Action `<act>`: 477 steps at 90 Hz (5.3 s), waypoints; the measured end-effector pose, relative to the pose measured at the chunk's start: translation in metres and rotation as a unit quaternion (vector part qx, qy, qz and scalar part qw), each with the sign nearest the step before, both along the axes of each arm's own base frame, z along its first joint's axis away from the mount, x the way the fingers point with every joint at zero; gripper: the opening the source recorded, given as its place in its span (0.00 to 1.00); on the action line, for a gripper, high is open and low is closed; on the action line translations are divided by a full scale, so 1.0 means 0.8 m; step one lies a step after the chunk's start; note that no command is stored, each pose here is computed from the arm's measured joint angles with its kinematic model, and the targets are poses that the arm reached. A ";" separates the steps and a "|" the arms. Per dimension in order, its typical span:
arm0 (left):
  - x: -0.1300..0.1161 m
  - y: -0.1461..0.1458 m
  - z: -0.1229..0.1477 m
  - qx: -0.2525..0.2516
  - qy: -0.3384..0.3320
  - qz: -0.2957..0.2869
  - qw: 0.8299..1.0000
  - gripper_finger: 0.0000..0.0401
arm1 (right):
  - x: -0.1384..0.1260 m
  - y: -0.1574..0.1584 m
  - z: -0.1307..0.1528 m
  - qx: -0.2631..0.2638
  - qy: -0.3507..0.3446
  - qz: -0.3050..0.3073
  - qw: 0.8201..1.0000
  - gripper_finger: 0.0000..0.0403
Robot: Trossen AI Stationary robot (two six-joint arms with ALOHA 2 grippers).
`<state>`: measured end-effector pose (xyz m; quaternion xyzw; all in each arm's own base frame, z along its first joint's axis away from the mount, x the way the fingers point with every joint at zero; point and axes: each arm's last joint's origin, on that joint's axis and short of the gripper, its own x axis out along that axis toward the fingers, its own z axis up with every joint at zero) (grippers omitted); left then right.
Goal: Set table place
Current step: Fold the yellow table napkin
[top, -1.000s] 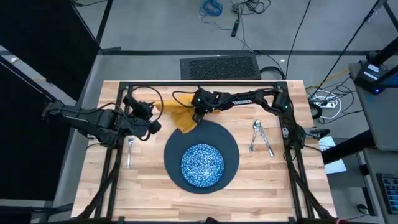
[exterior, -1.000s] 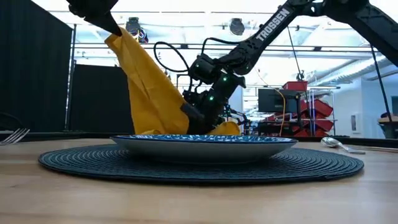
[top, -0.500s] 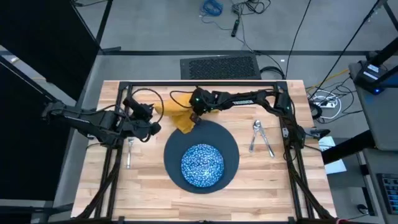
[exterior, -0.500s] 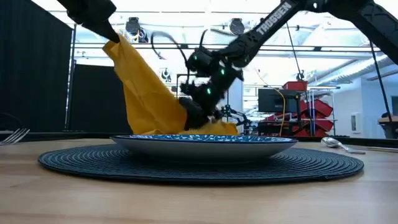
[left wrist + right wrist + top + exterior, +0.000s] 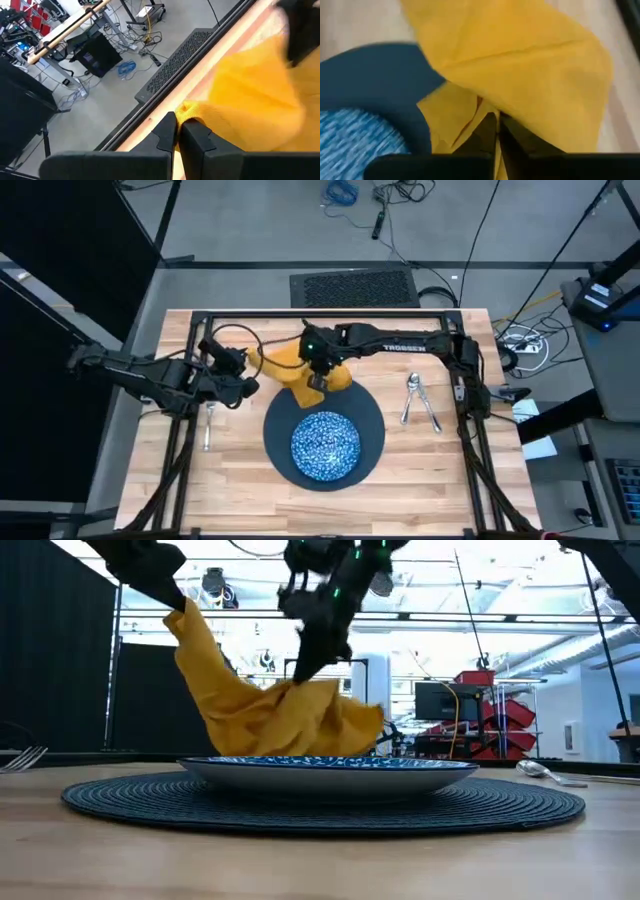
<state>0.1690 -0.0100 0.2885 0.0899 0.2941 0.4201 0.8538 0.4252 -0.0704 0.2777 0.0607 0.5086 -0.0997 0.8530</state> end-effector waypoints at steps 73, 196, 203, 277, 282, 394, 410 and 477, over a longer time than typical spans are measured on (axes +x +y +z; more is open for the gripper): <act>0.000 -0.006 0.000 -0.017 -0.010 -0.014 1.000 0.00 | -0.006 0.089 0.064 -0.053 -0.091 -0.024 0.994 0.00; 0.003 -0.007 0.001 -0.028 -0.024 -0.020 0.999 0.00 | 0.006 0.105 0.080 -0.114 -0.165 -0.032 0.979 0.00; 0.003 -0.007 0.001 -0.029 -0.024 -0.022 0.999 0.00 | 0.005 0.105 0.079 -0.120 -0.144 0.086 0.979 0.00; 0.004 -0.008 0.002 -0.025 -0.020 -0.027 0.999 0.00 | 0.012 0.097 0.060 -0.055 -0.125 0.053 0.989 0.05; 0.004 -0.008 0.002 -0.025 -0.020 -0.027 0.999 0.00 | 0.012 0.096 0.060 -0.053 -0.126 0.050 0.989 0.07; 0.004 -0.008 0.001 -0.035 -0.018 -0.034 0.999 0.00 | 0.020 0.123 -0.055 -0.002 0.007 0.069 0.998 0.50; 0.004 -0.008 0.001 -0.034 -0.017 -0.034 0.999 0.00 | 0.026 0.118 -0.073 -0.008 0.026 0.067 0.997 0.56; 0.004 -0.008 0.001 -0.034 -0.015 -0.034 0.999 0.00 | 0.027 0.104 -0.079 -0.053 0.037 0.051 0.997 0.39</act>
